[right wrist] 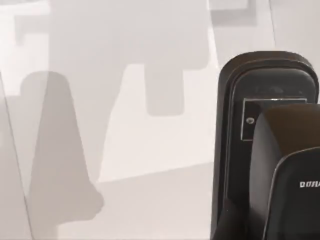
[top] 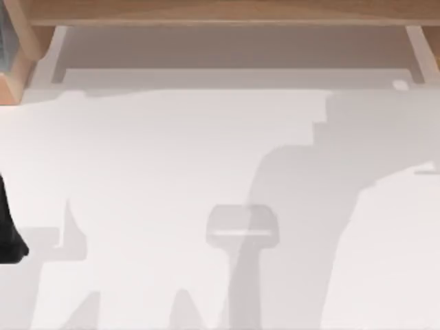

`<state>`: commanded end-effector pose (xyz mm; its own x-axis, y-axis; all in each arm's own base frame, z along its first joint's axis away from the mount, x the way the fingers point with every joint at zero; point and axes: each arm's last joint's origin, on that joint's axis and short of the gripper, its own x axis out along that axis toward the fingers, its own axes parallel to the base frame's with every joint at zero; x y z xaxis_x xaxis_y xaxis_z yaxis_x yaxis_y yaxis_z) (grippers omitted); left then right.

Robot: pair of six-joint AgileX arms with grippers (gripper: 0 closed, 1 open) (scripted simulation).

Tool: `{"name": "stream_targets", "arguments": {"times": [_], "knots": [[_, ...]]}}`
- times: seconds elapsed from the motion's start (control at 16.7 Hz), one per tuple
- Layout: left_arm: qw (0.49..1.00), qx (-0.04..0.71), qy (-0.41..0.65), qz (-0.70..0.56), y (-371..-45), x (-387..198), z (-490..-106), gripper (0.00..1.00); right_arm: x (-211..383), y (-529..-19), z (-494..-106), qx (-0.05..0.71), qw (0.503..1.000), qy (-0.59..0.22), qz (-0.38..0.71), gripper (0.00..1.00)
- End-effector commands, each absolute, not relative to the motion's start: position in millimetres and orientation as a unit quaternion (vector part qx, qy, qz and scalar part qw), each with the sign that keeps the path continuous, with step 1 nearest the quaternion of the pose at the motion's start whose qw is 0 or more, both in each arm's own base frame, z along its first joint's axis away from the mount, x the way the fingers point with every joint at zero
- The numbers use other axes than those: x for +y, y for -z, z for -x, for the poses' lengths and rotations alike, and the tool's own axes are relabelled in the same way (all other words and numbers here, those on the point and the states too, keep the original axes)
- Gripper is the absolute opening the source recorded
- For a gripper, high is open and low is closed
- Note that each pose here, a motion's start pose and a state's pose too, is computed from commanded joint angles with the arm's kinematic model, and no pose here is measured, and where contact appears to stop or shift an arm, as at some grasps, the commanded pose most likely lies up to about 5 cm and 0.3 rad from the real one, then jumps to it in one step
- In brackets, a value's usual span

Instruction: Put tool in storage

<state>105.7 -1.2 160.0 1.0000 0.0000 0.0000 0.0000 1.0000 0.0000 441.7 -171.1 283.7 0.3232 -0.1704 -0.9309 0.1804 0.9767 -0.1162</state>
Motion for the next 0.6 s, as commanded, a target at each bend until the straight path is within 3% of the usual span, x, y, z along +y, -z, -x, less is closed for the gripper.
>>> {"name": "stream_targets", "arguments": {"times": [0.24,0.6], "knots": [[1.0,0.0,0.0,0.0,-160.0,-1.2,-105.7,1.0,-177.1,-284.8,-440.5,0.565,0.817,0.113,-0.007,0.0],[1.0,0.0,0.0,0.0,-160.0,-1.2,-105.7,1.0,-173.5,-171.0,-463.4,0.667,0.745,0.023,0.007,0.0]]}}
